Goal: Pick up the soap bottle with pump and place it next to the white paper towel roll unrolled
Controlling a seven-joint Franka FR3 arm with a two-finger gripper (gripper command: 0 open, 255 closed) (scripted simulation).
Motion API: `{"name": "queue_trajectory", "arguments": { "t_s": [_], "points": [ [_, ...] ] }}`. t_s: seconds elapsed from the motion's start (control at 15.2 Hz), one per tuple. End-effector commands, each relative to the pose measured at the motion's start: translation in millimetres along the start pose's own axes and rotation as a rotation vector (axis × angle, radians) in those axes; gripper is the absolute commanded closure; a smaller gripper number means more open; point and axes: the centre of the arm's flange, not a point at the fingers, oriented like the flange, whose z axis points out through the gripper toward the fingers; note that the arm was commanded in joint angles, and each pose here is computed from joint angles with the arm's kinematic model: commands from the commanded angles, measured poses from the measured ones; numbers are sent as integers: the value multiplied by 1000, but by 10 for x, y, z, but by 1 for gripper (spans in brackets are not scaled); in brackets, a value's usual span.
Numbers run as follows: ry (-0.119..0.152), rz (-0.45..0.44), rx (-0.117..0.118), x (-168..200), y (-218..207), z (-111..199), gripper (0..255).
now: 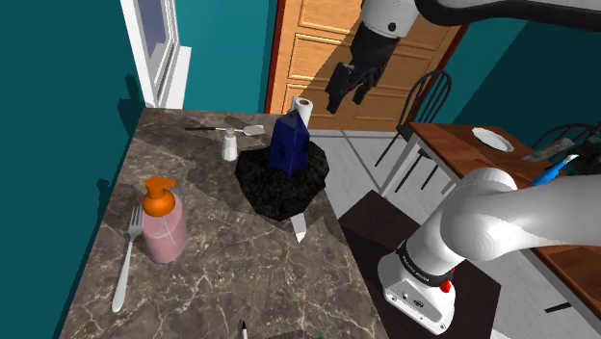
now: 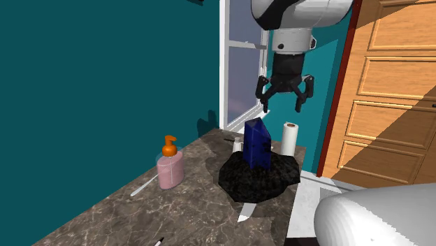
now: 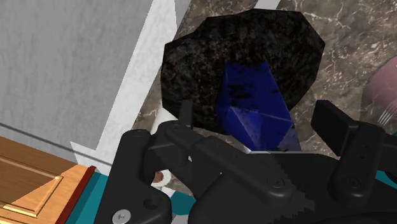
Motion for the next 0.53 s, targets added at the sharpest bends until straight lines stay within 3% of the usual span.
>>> {"name": "queue_trajectory", "arguments": {
  "t_s": [0.0,0.46],
  "points": [
    [-2,13,2,22,-232,97,0],
    [-11,53,6,80,-1053,505,0]
  ]
}}
